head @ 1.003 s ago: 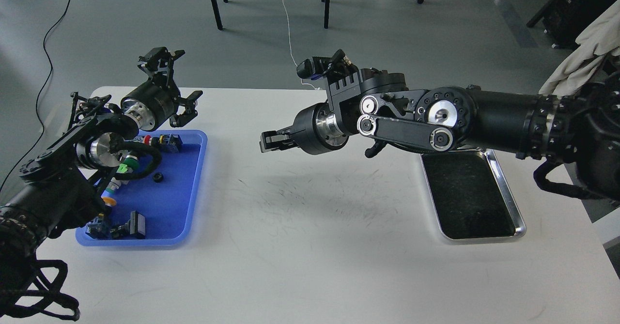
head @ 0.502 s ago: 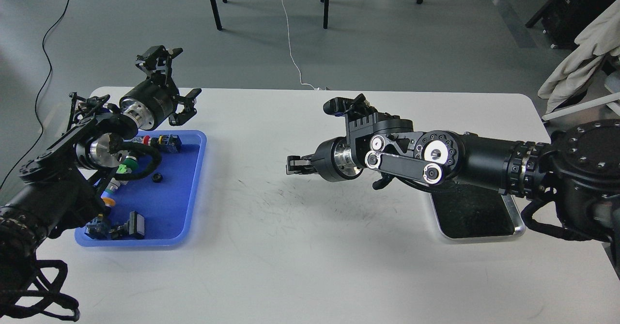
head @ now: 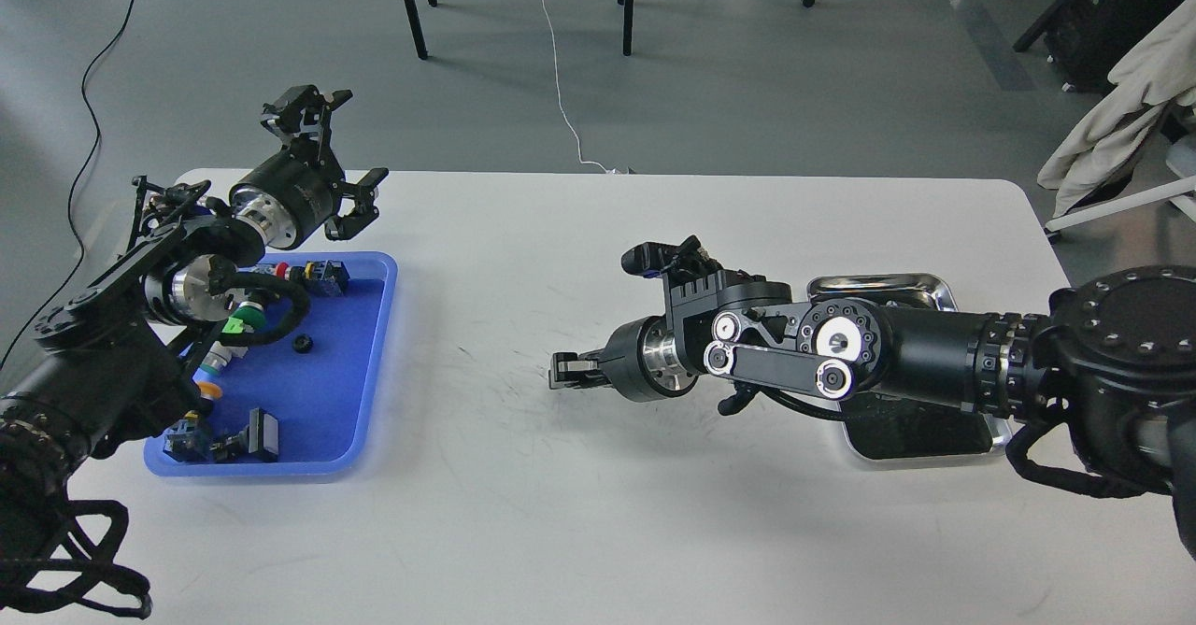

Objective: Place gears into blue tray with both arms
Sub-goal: 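Set the black part on the table, open and retract the right gripper, then move the left gripper down onto the black part on the table, then grasp the black part with the left gripper and lift it, then lower the black part into the blue tray and open the left gripper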

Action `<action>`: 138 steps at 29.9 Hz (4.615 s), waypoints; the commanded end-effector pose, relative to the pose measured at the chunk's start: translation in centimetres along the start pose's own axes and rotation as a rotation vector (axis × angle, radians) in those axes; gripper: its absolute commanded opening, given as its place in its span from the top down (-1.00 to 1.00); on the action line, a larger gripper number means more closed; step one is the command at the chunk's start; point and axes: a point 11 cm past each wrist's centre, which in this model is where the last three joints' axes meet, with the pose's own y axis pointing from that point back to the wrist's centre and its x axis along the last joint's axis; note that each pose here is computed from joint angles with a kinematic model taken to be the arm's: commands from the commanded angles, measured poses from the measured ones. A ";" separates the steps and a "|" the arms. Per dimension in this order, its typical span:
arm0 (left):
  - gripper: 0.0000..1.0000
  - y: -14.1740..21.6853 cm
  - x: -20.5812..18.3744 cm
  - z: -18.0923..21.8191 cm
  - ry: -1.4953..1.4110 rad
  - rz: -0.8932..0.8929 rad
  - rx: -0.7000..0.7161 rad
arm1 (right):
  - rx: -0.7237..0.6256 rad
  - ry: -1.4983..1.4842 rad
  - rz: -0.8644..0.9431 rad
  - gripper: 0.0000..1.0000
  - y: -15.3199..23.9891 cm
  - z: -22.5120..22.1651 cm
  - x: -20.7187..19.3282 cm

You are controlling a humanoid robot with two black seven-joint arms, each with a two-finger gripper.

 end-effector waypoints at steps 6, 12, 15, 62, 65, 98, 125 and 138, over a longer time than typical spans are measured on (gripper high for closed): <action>-0.96 0.0 0.0 -0.1 -0.004 0.003 0.003 | 0.007 -0.035 0.022 -0.78 -0.3 0.2 -0.3; -0.96 0.0 0.1 0.0 -0.007 0.010 0.004 | 0.050 -0.088 0.097 -0.91 0.3 -0.7 2.0; -0.96 0.1 0.1 0.0 -0.012 0.007 0.004 | 0.095 -0.166 0.161 -0.92 0.9 -1.2 4.2; -0.92 8.4 -18.7 -15.7 -2.020 -0.743 0.067 | 0.828 -1.692 0.919 -0.93 25.7 28.8 0.3; -0.90 9.0 -17.9 -16.9 -2.082 -0.747 0.068 | 0.825 -1.693 0.919 -0.93 25.7 28.8 0.3; 0.25 9.4 -15.6 -19.4 -2.041 -0.734 0.174 | 0.808 -1.716 0.937 -0.93 25.2 29.0 -0.1; 0.82 10.0 -8.6 -6.1 -1.923 -0.404 0.189 | 0.814 -1.708 0.928 -0.93 25.2 28.7 0.1; 0.81 15.9 1.1 -8.4 -1.287 -0.169 0.470 | 0.814 -1.690 0.892 -0.93 24.8 27.7 0.3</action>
